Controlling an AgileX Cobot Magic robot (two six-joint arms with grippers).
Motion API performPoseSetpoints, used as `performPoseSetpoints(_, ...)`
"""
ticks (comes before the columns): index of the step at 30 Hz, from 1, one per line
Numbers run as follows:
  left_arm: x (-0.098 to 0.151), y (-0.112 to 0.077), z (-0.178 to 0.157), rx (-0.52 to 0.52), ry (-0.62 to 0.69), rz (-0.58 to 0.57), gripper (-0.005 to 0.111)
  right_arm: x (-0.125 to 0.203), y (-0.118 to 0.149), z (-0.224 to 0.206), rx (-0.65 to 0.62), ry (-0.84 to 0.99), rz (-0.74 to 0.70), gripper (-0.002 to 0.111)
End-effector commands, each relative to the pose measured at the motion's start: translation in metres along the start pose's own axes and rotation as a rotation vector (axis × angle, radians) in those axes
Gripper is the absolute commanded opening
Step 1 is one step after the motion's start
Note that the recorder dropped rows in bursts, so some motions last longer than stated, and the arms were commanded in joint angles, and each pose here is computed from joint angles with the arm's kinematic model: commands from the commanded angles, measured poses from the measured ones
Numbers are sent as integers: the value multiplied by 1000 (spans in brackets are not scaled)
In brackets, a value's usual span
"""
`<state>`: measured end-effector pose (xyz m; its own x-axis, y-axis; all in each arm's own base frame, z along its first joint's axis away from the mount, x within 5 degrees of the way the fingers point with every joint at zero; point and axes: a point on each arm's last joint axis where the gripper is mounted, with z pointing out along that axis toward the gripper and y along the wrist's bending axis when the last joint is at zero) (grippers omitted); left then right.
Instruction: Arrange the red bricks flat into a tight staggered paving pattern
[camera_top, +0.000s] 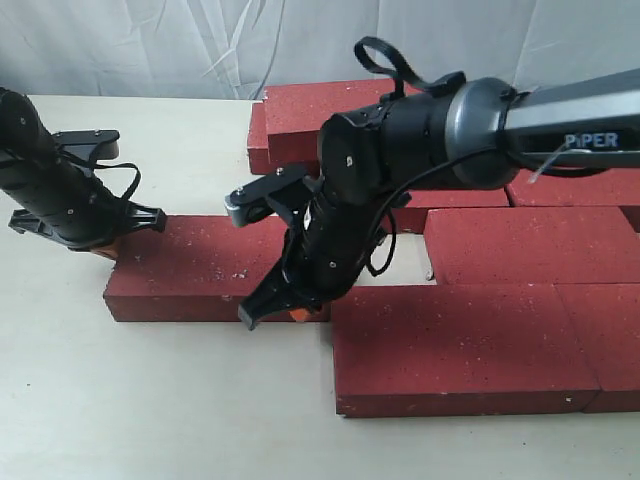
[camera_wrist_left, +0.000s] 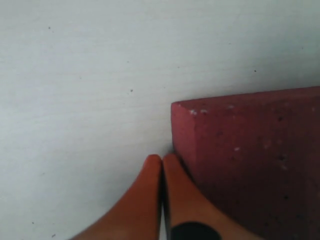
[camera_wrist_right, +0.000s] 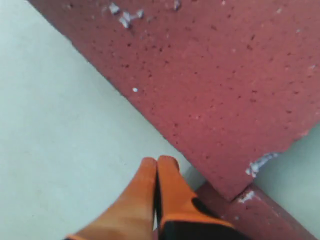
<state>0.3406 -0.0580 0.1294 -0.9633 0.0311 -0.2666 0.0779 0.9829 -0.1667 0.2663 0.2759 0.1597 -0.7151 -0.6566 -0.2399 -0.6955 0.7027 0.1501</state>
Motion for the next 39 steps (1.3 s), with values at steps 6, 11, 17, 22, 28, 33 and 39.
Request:
performPoseSetpoints(6,-1,-1,-1,4,-2,0,0,-2,-10,16,86,-13,7,-1)
performPoseSetpoints(11,-1,-1,-1,3,-3,0,0,-2,-15,16,137,-20,24,-1)
performPoseSetpoints(17,-1,-1,-1,3,-3,0,0,-2,-14,14,127,-11,40,-1)
performPoseSetpoints(22,0,2,-1,-18,8,30,0,-6,-10,-10,124,-65,35,-1)
performPoseSetpoints(28,4,14,-3,-47,55,-21,0,-8,-17,-45,159,-151,88,-1)
performPoseSetpoints(33,5,12,-3,-36,65,-35,0,-6,-35,-49,169,-146,137,-1)
performPoseSetpoints(39,5,11,-3,-31,64,-42,0,-6,-27,-30,114,-107,174,-1)
